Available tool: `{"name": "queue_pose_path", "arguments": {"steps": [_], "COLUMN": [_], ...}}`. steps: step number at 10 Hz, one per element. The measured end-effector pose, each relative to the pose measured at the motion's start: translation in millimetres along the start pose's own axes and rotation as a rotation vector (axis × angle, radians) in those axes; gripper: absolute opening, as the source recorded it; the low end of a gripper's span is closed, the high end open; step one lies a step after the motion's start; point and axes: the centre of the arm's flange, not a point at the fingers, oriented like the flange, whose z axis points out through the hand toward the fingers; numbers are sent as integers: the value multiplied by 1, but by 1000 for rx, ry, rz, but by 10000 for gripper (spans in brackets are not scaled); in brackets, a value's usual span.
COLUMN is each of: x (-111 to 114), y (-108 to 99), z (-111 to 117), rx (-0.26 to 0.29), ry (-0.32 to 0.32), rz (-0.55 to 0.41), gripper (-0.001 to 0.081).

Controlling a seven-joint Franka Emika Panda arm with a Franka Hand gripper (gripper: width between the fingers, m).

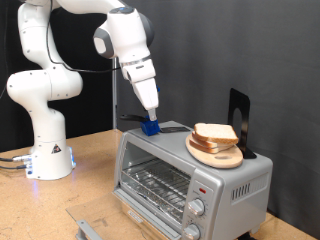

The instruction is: Make a piece of toast with the oven

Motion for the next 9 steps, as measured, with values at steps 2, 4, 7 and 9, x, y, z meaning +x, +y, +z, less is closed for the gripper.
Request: {"name": "queue_pose_path", "arguments": {"steps": [2,4,7,9], "x": [-2,-7,-12,-14], "y": [0,0,-1,-1], "z": [4,12,21,23], "rx": [-13,-31,-44,-44], "ry": [0,7,8,6], "rz": [-6,-13,-17,-18], "gripper": [682,682,682,682]}}
